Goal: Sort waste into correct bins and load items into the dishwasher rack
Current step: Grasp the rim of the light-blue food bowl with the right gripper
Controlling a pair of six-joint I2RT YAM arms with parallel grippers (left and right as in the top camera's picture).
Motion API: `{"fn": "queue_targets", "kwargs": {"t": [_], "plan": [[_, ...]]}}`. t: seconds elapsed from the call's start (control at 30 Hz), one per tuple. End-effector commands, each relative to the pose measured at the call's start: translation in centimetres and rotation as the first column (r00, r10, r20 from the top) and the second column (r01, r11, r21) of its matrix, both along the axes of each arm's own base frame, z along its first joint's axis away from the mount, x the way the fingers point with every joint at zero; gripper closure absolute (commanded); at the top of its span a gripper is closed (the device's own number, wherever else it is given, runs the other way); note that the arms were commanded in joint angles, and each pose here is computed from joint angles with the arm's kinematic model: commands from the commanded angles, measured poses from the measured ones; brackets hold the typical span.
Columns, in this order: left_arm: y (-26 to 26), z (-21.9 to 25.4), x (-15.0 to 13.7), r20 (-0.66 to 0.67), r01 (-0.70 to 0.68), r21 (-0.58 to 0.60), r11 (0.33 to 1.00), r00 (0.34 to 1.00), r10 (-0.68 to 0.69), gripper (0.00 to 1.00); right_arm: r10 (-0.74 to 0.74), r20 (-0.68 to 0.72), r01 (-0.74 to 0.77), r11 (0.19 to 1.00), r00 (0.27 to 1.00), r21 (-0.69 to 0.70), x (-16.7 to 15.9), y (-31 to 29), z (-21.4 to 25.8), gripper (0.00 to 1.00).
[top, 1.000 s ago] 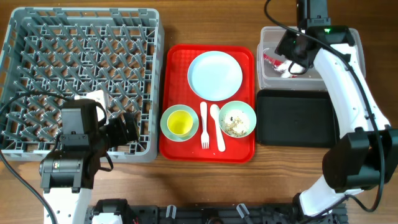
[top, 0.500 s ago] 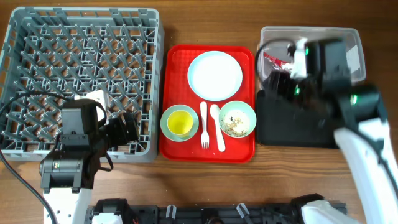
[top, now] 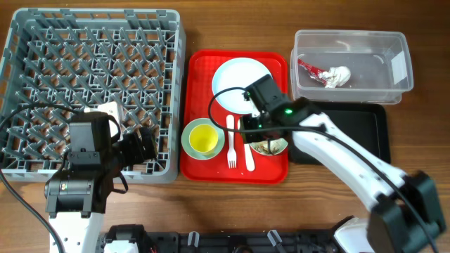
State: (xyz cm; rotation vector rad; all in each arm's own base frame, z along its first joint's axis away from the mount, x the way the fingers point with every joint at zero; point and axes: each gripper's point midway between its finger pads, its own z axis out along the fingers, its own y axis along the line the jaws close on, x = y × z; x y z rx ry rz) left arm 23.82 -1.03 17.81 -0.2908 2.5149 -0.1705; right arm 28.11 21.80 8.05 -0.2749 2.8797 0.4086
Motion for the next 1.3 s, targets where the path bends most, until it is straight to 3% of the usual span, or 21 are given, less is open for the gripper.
{"fn": "queue_targets", "kwargs": {"t": [0.0,0.13,0.37,0.47,0.7,0.83,1.0,1.13,1.27], "plan": [[-0.3,0.8,0.3,0.023,0.022,-0.003,1.000,0.999,-0.022,0.00,-0.067,-0.075,0.065,0.997,0.995,-0.030,-0.1,0.2,-3.1,0.59],[-0.3,0.8,0.3,0.023,0.021,-0.003,1.000,1.000,-0.021,0.00,-0.117,-0.107,0.112,0.992,0.987,-0.052,0.3,0.2,-5.2,0.80],[-0.3,0.8,0.3,0.023,0.021,-0.003,1.000,1.000,-0.021,0.00,-0.188,-0.139,0.174,0.979,0.972,-0.108,0.1,-0.6,-7.0,0.81],[-0.3,0.8,0.3,0.023,0.021,-0.003,1.000,1.000,-0.021,0.00,-0.219,-0.146,0.200,0.971,0.965,-0.133,-0.2,-1.1,-7.1,0.96],[-0.3,0.8,0.3,0.023,0.021,-0.003,1.000,1.000,-0.021,0.00,-0.203,-0.144,0.190,0.977,0.968,-0.097,0.0,-0.7,-4.3,0.96],[-0.3,0.8,0.3,0.023,0.022,-0.003,1.000,0.999,-0.022,0.00,-0.187,-0.038,0.187,0.982,0.982,0.000,1.2,-0.6,1.5,0.96],[-0.3,0.8,0.3,0.024,0.021,-0.003,1.000,0.999,-0.021,0.00,-0.289,0.034,0.285,0.953,0.957,0.101,2.4,-4.1,6.5,0.96],[-0.3,0.8,0.3,0.024,0.021,-0.003,1.000,1.000,-0.021,0.00,-0.300,-0.035,0.299,0.921,0.953,0.249,3.3,-6.7,8.2,0.96],[-0.3,0.8,0.3,0.023,0.022,-0.003,1.000,1.000,-0.022,0.00,-0.297,-0.169,0.342,0.819,0.940,0.461,3.8,-8.7,8.4,0.95]]}}
